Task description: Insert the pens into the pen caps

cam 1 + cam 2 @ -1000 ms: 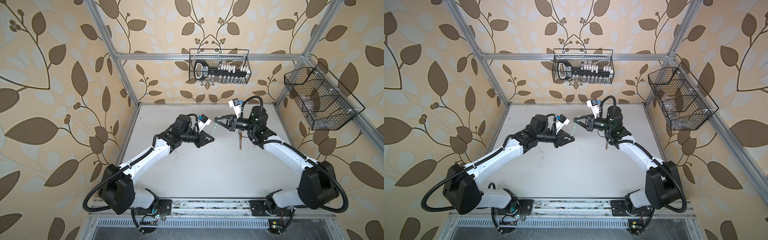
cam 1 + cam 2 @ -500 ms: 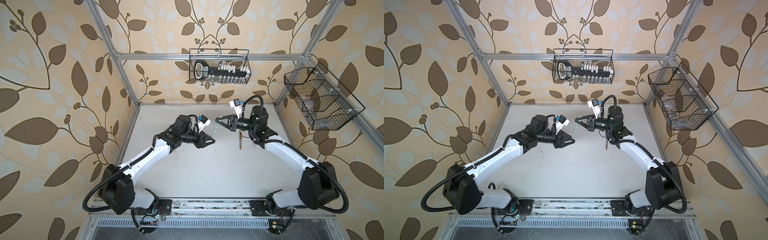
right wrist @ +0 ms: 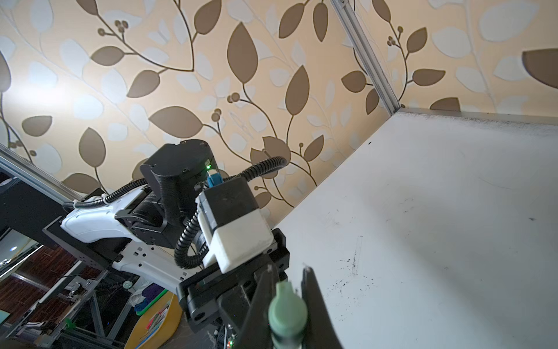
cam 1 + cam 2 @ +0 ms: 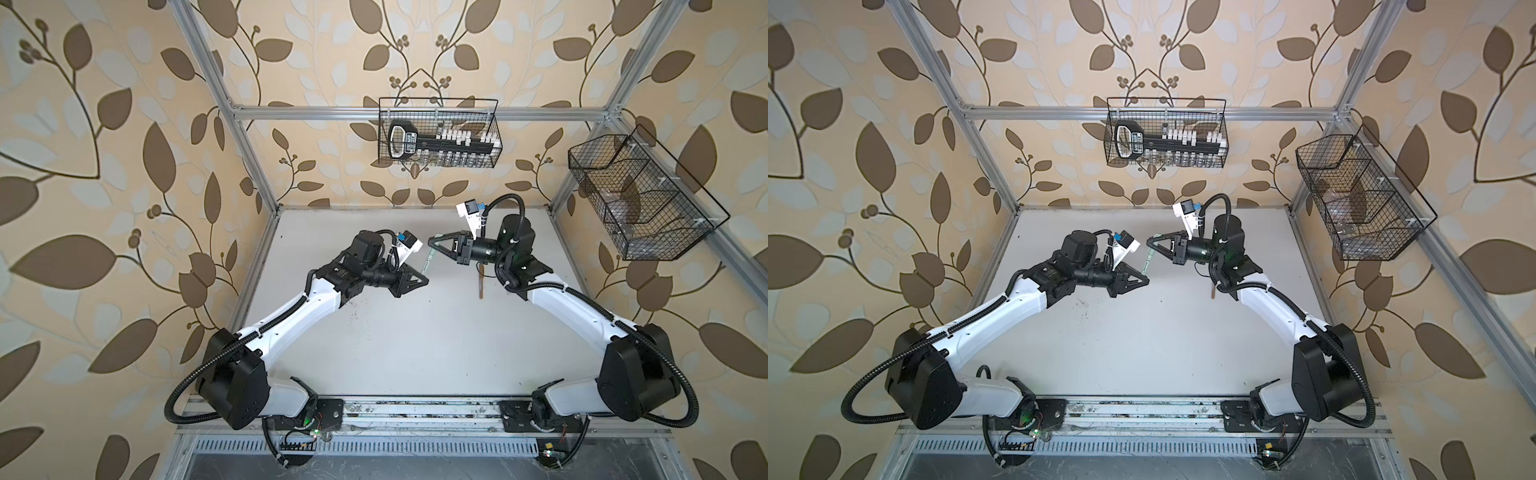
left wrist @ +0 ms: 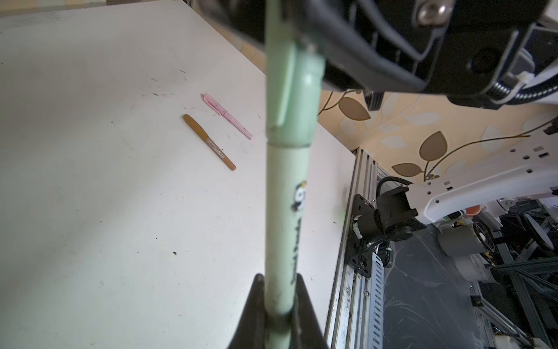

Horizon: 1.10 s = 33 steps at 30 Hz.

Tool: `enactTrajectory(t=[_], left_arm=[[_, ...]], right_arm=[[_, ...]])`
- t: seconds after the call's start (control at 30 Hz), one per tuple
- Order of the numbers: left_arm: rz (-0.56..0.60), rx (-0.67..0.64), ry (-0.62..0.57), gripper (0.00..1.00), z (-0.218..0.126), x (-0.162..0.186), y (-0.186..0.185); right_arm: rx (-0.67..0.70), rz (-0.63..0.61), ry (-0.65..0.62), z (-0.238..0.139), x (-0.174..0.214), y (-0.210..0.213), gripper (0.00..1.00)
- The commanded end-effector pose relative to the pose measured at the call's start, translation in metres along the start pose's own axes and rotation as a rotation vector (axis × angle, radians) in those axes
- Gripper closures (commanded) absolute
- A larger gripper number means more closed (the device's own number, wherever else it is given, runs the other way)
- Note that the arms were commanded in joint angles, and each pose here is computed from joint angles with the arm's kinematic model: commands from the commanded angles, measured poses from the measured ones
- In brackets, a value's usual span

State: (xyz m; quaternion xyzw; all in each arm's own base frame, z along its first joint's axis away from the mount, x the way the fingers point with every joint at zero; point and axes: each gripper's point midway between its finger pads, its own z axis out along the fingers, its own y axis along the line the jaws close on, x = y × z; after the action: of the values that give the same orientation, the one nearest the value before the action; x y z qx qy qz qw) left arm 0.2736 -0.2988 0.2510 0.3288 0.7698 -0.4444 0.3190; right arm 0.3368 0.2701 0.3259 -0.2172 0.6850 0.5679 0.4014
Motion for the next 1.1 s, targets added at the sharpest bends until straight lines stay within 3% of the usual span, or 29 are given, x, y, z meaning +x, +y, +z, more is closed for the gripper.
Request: enactTrajectory(t=[0.0, 0.17, 0.37, 0.5, 0.73, 1.07], left_arm=[[0.055, -0.041, -0.100, 1.00, -0.014, -0.030, -0.005], [0.081, -0.075, -0.194, 1.00, -0.027, -0.058, 0.003], [0.134, -0.009, -0.308, 1.00, -0.049, -0.101, 0.002], [0.183, 0.007, -0.320, 1.00, -0.053, -0.118, -0.007], [0.264, 0.050, -0.349, 1.00, -0.064, -0.134, -0.028], [0.281, 0.045, -0.366, 1.00, -0.068, -0.144, -0.032]], right_arm=[[0.004, -0.036, 0.026, -0.001, 0.012, 0.005, 1.00], [0.002, -0.033, 0.055, -0.001, 0.030, 0.008, 1.00], [-0.004, -0.050, 0.097, 0.006, 0.063, 0.014, 1.00], [-0.001, -0.043, 0.134, 0.011, 0.081, 0.015, 1.00], [-0.001, -0.003, 0.206, 0.015, 0.112, 0.012, 1.00], [0.013, 0.036, 0.271, 0.020, 0.140, 0.011, 1.00]])
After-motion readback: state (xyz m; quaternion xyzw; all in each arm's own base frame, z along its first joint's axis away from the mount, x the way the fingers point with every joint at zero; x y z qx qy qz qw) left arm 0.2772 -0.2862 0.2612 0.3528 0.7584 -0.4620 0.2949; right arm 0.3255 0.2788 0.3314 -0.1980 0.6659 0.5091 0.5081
